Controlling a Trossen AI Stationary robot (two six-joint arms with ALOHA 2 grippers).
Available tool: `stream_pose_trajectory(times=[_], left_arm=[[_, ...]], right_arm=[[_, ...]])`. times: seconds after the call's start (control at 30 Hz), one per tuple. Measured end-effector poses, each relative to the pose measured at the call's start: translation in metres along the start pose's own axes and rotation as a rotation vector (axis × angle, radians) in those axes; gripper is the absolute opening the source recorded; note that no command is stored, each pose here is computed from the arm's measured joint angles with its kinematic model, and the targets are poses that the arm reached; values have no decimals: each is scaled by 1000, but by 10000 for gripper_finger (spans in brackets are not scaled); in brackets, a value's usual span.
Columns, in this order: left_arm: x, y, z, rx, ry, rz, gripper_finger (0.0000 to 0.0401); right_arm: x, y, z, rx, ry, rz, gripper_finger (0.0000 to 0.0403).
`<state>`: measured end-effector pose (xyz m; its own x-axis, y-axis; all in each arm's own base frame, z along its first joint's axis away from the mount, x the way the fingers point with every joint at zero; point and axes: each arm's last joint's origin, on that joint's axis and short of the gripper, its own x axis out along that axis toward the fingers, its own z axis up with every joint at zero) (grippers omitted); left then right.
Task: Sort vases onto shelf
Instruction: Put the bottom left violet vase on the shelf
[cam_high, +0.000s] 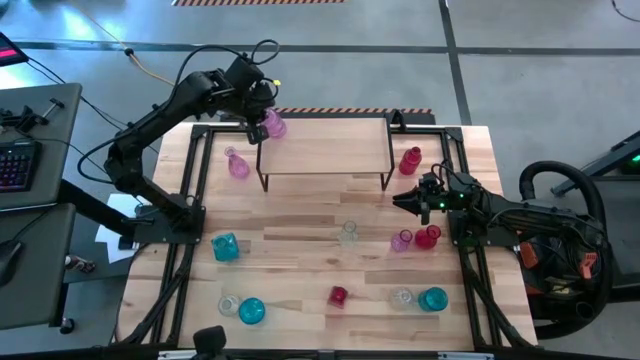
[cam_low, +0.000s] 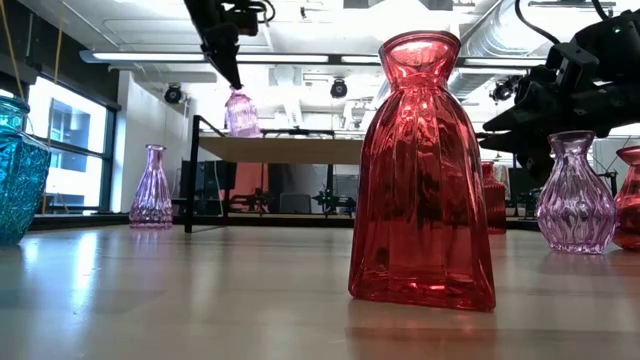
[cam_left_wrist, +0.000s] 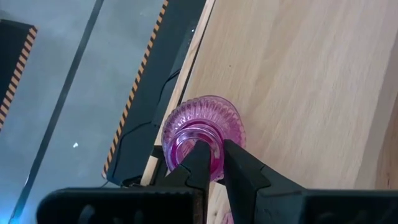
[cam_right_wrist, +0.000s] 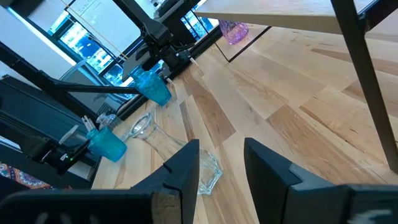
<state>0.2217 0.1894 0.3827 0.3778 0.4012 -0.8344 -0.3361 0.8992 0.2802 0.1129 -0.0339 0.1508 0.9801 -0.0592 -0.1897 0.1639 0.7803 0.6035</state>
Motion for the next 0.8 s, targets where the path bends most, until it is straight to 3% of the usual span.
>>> stream_pose_trajectory(times=[0.8], left_arm=[[1,4,3,10,-33,21,45]], right_arm=[[0,0,0,0,0,-1,108]])
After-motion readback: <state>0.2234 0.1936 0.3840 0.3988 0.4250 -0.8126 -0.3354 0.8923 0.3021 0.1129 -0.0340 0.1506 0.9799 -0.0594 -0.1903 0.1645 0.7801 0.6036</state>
